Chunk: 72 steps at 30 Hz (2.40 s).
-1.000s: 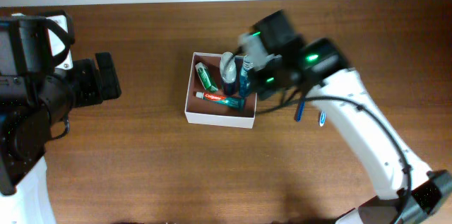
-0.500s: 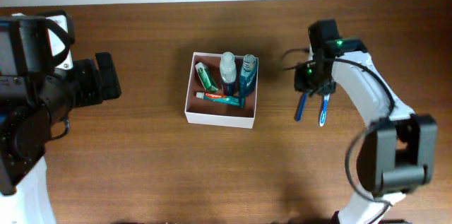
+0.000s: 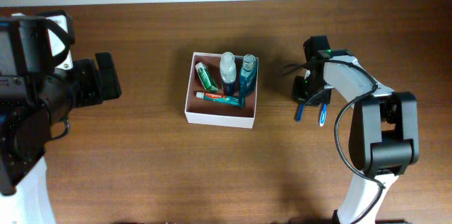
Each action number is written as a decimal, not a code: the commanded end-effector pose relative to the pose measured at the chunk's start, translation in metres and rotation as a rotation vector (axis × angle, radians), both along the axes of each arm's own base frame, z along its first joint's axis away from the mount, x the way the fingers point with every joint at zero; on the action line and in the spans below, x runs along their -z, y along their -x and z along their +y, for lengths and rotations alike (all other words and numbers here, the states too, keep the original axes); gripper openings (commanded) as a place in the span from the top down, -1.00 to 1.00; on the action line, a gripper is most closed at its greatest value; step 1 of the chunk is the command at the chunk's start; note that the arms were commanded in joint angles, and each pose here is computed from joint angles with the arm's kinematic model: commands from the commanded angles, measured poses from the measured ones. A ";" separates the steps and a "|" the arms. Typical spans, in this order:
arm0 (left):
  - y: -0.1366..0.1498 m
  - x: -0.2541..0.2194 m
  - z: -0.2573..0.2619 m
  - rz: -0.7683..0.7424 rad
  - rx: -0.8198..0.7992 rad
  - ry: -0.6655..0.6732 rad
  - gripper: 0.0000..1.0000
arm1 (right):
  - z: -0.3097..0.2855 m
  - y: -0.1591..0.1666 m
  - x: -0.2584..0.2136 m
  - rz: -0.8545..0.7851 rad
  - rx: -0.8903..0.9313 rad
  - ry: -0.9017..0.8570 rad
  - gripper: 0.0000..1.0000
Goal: Pack container
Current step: 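Grasp the blue razor with the right gripper, then place the razor into the box and release, then grasp the blue-white toothbrush with the right gripper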
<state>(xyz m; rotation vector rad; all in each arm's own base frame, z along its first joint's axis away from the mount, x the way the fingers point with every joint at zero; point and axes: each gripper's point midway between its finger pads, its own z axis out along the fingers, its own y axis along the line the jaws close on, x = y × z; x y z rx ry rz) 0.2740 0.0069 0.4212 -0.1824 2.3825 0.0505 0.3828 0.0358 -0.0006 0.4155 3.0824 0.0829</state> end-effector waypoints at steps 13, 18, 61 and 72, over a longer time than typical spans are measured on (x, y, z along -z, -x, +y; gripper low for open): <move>0.004 -0.005 0.002 -0.019 -0.007 -0.005 -0.99 | 0.033 0.009 -0.082 -0.130 -0.177 -0.010 0.92; 0.004 -0.005 0.002 -0.018 -0.007 -0.005 -0.99 | 0.112 0.033 -0.167 -0.359 -0.552 -0.152 0.92; 0.004 -0.005 0.002 -0.019 -0.007 -0.005 -0.99 | 0.091 0.041 -0.242 -0.525 -0.476 -0.055 0.00; 0.004 -0.005 0.002 -0.019 -0.007 -0.005 -0.99 | -0.077 0.016 -0.132 -0.256 0.094 0.008 0.00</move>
